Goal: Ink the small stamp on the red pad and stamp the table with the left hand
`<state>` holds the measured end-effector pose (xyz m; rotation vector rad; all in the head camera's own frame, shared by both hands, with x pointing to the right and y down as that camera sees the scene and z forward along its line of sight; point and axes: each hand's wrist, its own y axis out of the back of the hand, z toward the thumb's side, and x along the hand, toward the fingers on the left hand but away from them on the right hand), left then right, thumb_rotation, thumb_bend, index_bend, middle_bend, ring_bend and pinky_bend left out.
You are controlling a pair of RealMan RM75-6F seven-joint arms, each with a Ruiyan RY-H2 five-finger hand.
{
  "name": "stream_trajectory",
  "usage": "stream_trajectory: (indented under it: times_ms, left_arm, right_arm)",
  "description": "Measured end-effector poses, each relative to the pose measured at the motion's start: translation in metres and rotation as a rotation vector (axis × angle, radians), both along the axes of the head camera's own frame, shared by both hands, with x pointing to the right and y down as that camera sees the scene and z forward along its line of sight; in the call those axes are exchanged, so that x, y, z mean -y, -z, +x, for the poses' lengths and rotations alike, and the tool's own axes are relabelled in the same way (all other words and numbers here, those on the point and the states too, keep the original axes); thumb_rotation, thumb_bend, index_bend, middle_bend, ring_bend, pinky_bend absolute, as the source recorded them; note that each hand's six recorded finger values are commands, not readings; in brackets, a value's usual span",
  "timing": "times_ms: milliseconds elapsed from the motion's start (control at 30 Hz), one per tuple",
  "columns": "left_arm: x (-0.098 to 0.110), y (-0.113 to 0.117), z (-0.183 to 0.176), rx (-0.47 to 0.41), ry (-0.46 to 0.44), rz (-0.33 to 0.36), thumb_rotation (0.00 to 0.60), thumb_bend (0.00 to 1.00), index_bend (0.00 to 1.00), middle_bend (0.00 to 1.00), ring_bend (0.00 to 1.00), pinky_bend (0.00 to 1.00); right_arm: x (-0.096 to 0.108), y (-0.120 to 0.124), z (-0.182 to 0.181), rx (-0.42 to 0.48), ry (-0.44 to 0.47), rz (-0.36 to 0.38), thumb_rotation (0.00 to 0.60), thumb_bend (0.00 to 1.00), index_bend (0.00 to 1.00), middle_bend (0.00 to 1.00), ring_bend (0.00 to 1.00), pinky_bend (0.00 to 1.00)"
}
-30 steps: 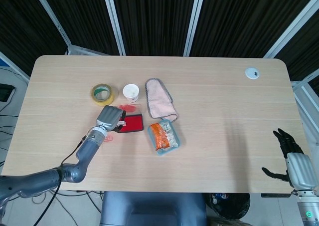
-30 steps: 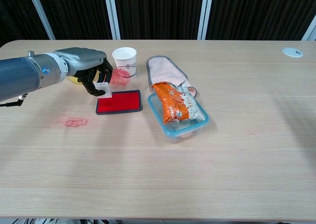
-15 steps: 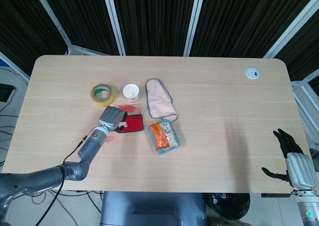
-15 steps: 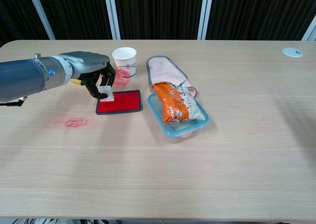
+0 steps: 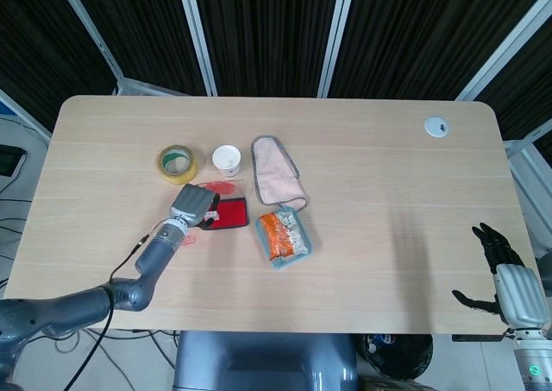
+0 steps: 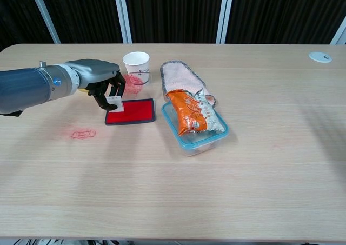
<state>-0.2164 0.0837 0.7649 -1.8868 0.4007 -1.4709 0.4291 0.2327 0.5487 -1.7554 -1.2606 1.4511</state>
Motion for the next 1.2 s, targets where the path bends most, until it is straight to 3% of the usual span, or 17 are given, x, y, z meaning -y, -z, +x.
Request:
stream_trajectory:
  times_ms: [500, 1200]
  left_arm:
    - [-0.004, -0.007, -0.004, 0.018, -0.004, -0.007, 0.6, 0.51, 0.75, 0.73, 0.58, 0.64]
    - [0.008, 0.015, 0.002, -0.009, -0.008, 0.032, 0.6, 0.51, 0.75, 0.73, 0.58, 0.64]
  right_arm:
    - [0.0, 0.0, 0.0, 0.002, -0.002, -0.001, 0.6, 0.14, 0.0, 0.0, 0.0, 0.18]
    - [-0.001, 0.001, 0.0, 0.002, 0.0, 0.002, 0.6, 0.14, 0.0, 0.0, 0.0, 0.18]
